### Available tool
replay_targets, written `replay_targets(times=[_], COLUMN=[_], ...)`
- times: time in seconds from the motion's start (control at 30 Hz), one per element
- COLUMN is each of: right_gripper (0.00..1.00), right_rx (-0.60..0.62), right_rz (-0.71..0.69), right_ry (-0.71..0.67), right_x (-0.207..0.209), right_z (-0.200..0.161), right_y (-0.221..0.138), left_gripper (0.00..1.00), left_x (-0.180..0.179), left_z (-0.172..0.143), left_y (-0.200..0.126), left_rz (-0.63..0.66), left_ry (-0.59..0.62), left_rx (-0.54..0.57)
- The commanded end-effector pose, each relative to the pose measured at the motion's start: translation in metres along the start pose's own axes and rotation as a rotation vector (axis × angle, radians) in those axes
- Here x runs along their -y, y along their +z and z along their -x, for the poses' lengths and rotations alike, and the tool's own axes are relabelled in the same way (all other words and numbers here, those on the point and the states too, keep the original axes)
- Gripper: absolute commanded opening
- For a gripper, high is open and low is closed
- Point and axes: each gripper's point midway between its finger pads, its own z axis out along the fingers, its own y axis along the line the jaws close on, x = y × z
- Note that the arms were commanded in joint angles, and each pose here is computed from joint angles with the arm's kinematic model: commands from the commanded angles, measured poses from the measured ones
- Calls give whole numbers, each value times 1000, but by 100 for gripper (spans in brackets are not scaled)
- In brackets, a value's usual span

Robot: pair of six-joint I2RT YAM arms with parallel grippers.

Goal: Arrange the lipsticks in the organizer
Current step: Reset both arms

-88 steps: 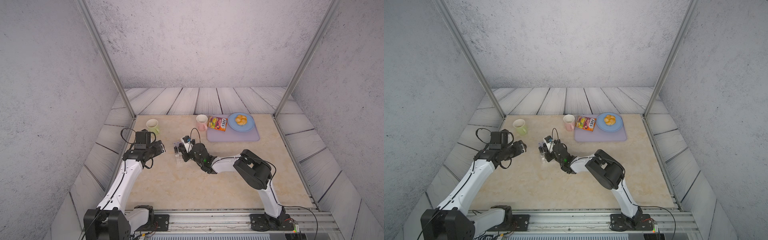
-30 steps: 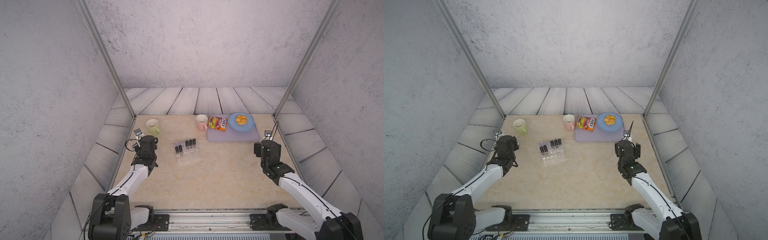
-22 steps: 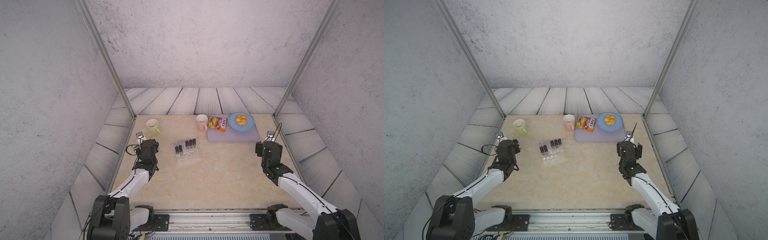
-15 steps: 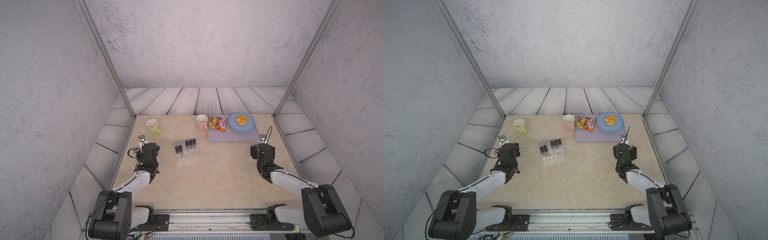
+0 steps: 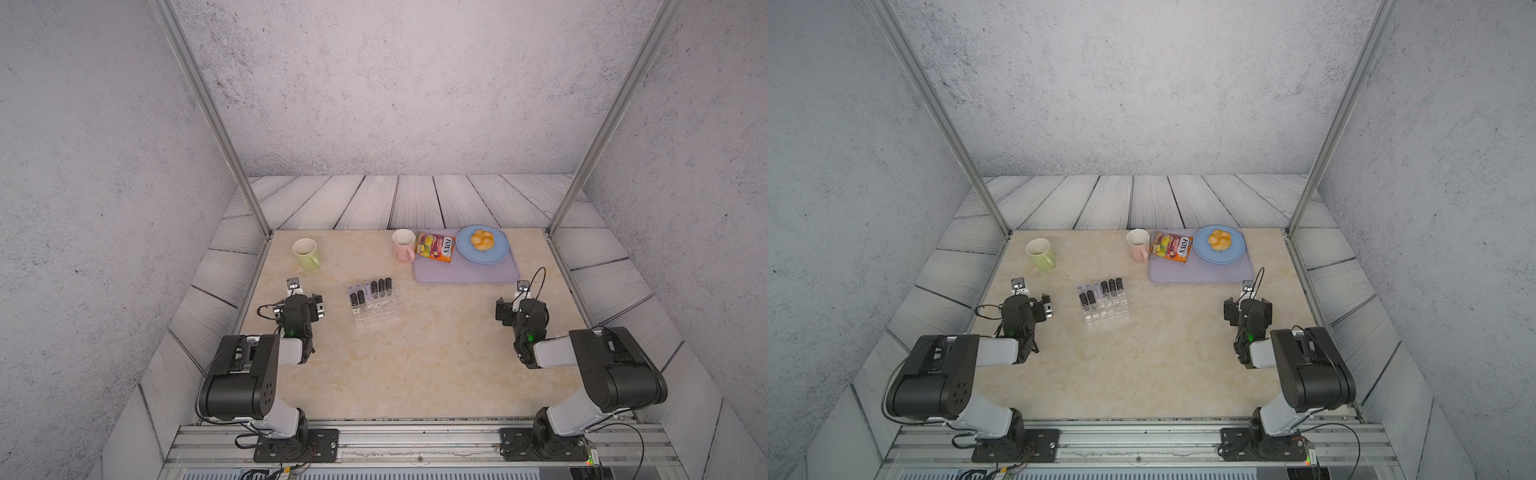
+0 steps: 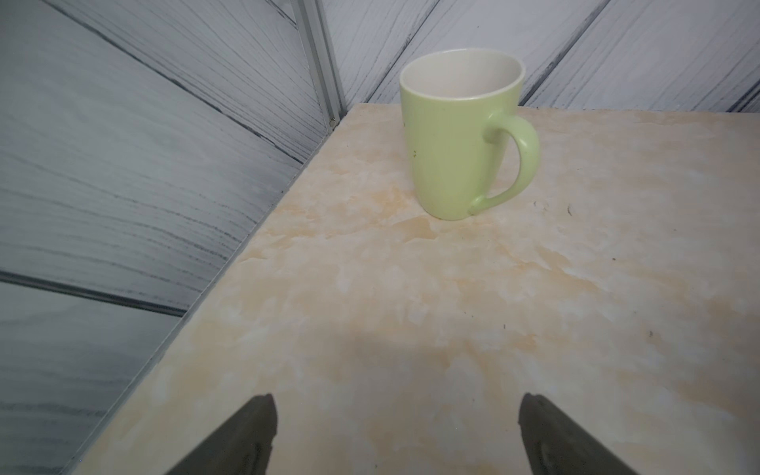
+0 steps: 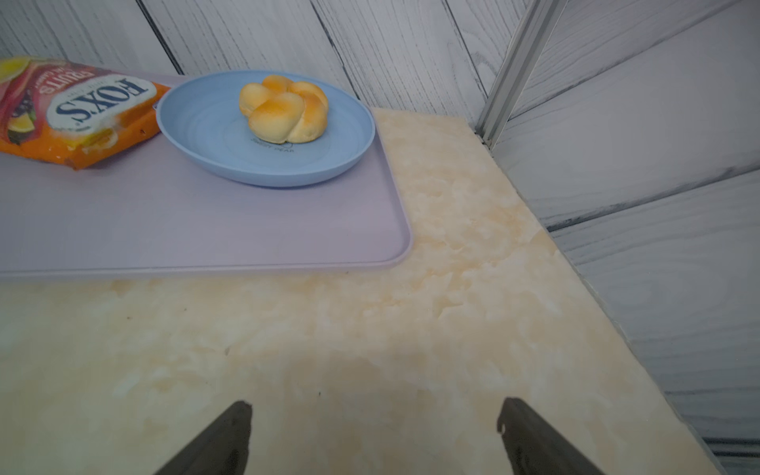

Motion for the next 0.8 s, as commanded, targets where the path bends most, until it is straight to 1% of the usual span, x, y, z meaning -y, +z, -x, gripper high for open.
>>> replay_targets(times=[0.0, 0.07, 0.13, 0.2, 0.27, 0.33, 0.77], right_gripper=[99, 100, 100, 100, 100, 100, 100], right_rx=[68, 70, 71, 71, 73, 72, 71], right_rz=[-89, -89, -87, -89, -85, -88, -87], right_ry=[125, 132, 131, 132, 132, 131, 131], right_x=[26, 27, 26, 27, 26, 27, 26], right_z=[26, 27, 26, 27, 27, 27, 27], right_y=[6, 6, 6, 6, 5, 6, 6], left_gripper=[98, 98, 98, 98, 98, 98, 98], left_x=[9, 8, 9, 9, 13, 13, 14], left_z=[18, 17, 18, 17, 19, 18, 17], left_y=[3, 3, 2, 2, 2, 2, 3], left_rz=[-78, -74, -78, -68, -36, -28, -56], left_ry=[-20, -17, -17, -9, 22, 26, 23], left_rx=[54, 19, 43, 25, 26, 25, 18])
